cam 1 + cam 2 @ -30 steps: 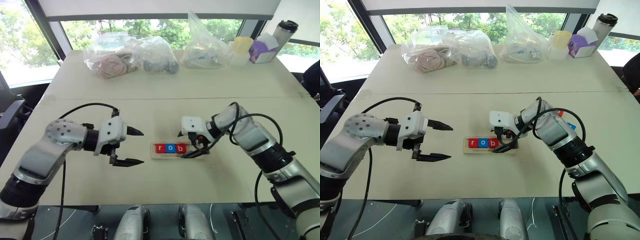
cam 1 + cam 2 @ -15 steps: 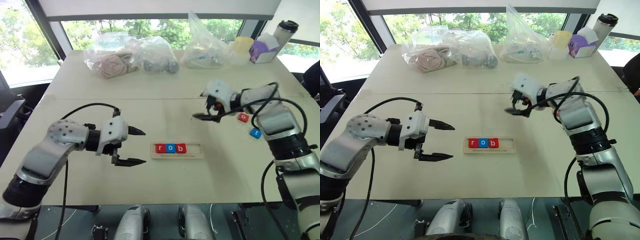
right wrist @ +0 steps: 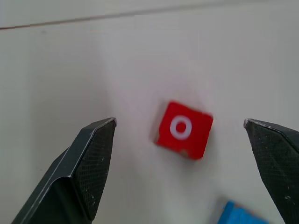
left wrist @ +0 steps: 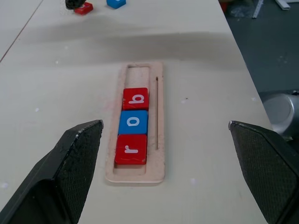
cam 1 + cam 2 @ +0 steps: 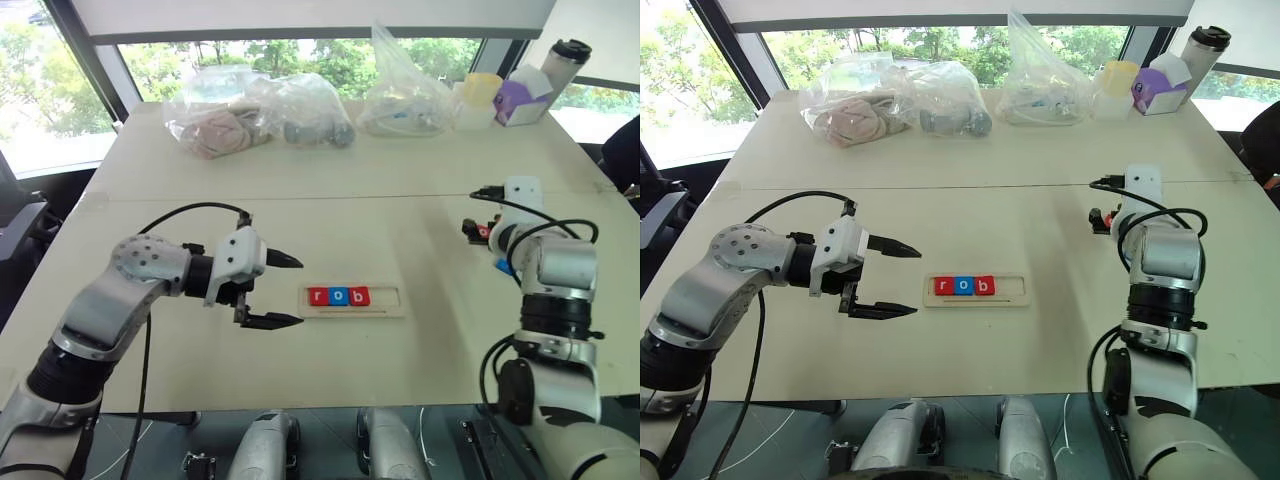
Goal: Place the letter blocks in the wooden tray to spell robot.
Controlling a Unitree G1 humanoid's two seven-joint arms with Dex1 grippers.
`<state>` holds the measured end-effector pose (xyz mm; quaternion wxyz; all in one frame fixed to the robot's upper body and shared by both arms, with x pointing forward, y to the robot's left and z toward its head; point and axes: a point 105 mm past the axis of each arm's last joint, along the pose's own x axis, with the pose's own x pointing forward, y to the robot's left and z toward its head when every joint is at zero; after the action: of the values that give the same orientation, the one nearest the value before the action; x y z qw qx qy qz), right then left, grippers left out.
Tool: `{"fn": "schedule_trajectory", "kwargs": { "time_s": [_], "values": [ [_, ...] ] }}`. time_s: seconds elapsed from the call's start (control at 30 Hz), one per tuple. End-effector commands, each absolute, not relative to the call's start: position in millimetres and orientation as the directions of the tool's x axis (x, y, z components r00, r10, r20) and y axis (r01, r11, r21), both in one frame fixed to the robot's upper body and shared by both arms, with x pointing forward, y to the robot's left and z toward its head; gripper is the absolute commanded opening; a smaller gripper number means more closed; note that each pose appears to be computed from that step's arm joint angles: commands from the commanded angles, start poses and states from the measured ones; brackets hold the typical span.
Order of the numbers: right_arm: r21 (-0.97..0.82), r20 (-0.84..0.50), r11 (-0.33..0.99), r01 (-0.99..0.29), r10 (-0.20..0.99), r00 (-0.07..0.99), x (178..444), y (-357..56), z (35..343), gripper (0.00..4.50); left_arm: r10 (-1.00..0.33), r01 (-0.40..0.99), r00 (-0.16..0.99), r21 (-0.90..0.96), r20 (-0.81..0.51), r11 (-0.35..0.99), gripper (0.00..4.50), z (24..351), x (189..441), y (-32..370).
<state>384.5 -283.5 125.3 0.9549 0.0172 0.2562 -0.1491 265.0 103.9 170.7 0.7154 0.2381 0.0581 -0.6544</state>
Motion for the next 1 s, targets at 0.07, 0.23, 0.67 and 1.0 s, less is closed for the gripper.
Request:
{"fn": "schedule_trajectory", "kwargs": {
  "time_s": [0.07,0.23,0.67,1.0],
  "values": [
    [-0.010,-0.456,0.925,0.380,-0.343,0.821,385.3,-291.1,137.3,4.43,-0.913,0.951,0.140,0.308,-0.384,0.016,4.50,181.0,263.5,102.0],
    [0.016,-0.464,0.908,0.419,-0.365,0.807,388.7,-293.3,133.2,4.43,-0.915,0.950,0.140,0.313,-0.378,0.015,4.50,183.2,263.3,101.2],
    [0.086,-0.527,0.894,0.440,-0.334,0.781,396.8,-283.7,115.1,3.59,-0.949,0.939,0.141,0.343,-0.282,0.037,4.50,207.2,269.6,89.7],
    [0.059,-0.479,0.917,0.394,-0.320,0.817,391.5,-278.9,145.3,1.12,-0.941,0.938,0.160,0.342,-0.297,0.051,4.50,202.1,270.5,93.7]
  ]
}}
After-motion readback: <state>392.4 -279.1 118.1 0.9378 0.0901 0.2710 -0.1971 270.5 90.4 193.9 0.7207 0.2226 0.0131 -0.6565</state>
